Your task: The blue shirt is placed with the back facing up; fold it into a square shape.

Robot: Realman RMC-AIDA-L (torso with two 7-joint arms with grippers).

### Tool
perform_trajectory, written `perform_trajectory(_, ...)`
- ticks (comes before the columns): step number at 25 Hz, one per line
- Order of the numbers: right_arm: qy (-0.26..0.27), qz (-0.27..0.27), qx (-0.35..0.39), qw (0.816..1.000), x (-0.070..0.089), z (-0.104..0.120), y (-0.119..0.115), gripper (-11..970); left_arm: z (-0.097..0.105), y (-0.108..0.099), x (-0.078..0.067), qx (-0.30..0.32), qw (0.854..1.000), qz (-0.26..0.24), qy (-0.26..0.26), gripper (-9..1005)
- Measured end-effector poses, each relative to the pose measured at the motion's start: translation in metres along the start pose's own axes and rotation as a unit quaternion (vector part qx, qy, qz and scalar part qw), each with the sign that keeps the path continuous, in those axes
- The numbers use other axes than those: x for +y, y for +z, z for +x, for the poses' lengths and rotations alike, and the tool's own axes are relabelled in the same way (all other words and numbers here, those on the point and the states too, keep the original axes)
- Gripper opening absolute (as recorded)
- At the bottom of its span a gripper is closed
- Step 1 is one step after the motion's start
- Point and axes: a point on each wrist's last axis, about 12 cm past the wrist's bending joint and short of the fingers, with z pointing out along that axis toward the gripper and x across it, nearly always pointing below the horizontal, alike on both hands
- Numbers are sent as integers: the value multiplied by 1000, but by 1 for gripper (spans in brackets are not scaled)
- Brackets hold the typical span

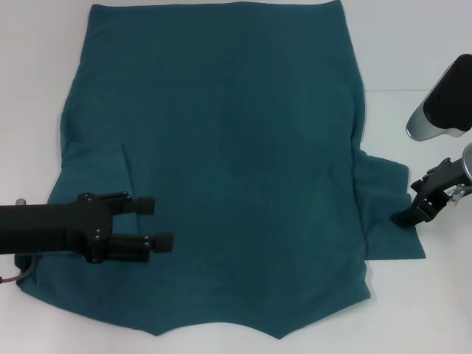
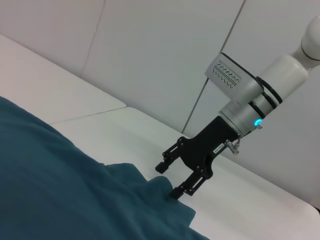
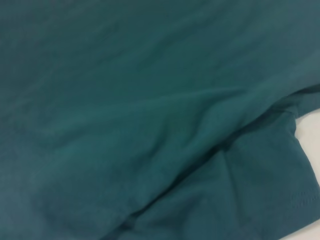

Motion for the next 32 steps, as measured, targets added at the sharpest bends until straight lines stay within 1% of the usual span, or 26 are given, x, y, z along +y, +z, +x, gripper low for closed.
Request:
perform_trajectory(4,1,-7,3,1000,2,0,5,809,1,1,0,1,1000,-3,-2,947)
perform_trajectory(7,3,-1,0,1000,1,0,9,736,1,1,1,-1,1000,-5,-3,947)
perform_trajectory(18,10,8,-7,1000,0,-1,13,281,3,3,0,-2,1000,-5,-6,947)
perform_trajectory(23,16,7,-4,1000,-1,3,11,52,4,1,0,-4,1000,-7,-8,947)
perform_trajectory(26,23,10,-8,1000,-5,4,2,40,5,1,0,-5,1000,-8,-9,946)
perform_trajectory(32,25,26,-24,999,-12,-7,-27,32,4,1,0,-5,1000,-8,-8,946)
